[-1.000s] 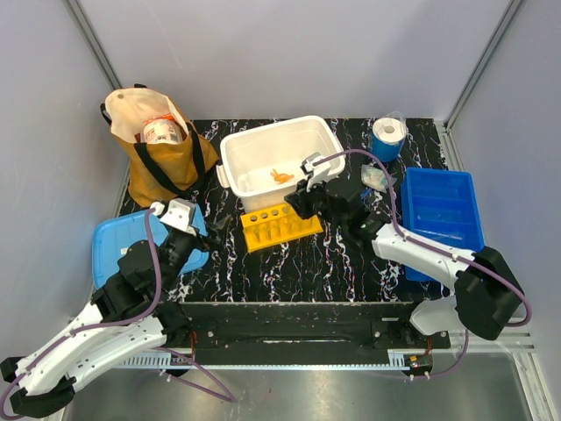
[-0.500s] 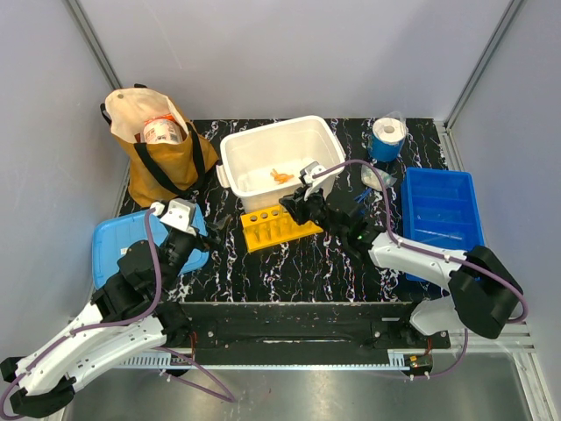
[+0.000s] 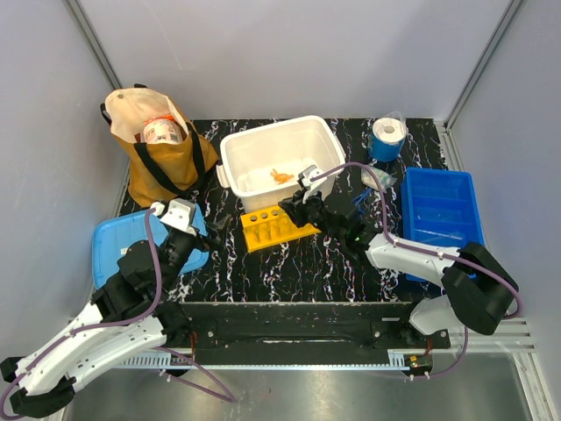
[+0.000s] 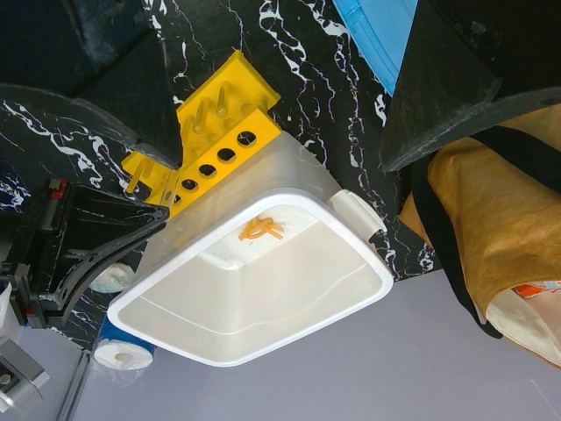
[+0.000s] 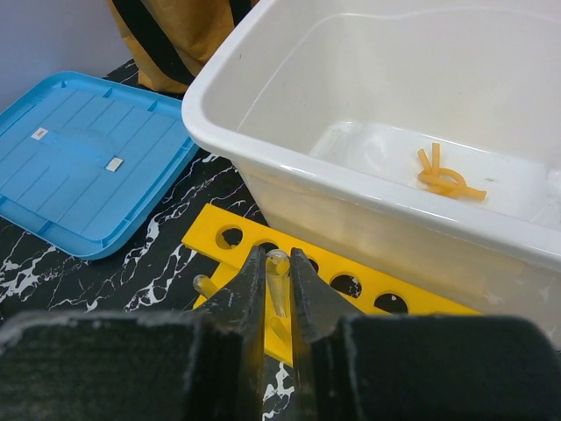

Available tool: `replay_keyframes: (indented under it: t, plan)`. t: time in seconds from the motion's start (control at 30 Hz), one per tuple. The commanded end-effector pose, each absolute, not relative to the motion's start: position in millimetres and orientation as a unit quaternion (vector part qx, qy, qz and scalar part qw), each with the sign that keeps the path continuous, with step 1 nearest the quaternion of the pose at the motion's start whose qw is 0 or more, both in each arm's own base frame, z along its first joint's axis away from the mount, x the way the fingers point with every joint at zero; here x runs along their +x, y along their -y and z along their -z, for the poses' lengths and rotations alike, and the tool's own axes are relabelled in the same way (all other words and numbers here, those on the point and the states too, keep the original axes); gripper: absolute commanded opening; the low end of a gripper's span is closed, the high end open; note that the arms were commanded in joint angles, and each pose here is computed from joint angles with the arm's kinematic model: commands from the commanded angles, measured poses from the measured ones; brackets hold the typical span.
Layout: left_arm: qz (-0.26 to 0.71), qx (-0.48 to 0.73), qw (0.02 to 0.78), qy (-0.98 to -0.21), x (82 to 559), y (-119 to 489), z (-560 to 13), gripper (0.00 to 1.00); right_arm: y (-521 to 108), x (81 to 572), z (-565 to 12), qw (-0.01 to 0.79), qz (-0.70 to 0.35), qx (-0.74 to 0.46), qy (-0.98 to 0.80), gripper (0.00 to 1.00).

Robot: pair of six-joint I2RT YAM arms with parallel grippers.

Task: Organize the chemistry lab equipment

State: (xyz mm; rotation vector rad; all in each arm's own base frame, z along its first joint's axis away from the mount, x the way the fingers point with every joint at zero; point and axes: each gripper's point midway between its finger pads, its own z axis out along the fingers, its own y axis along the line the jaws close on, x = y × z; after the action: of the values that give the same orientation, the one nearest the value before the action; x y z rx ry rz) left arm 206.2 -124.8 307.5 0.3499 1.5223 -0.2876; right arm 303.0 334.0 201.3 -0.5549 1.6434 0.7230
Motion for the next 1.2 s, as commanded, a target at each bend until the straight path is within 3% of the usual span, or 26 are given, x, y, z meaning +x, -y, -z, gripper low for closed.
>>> replay_keyframes:
  t: [0.0, 1.17]
  plan:
    - [0.128, 0.143, 0.715, -0.673, 210.2, 124.3, -317.1, 0.99, -340.6, 301.5, -205.9, 0.603, -0.316, -0.245, -0.69, 0.1]
    - [0.13, 0.142, 0.717, -0.67, 209.4, 123.1, -319.1, 0.99, -353.6, 297.2, -171.6, 0.581, -0.314, -0.265, -0.703, 0.1]
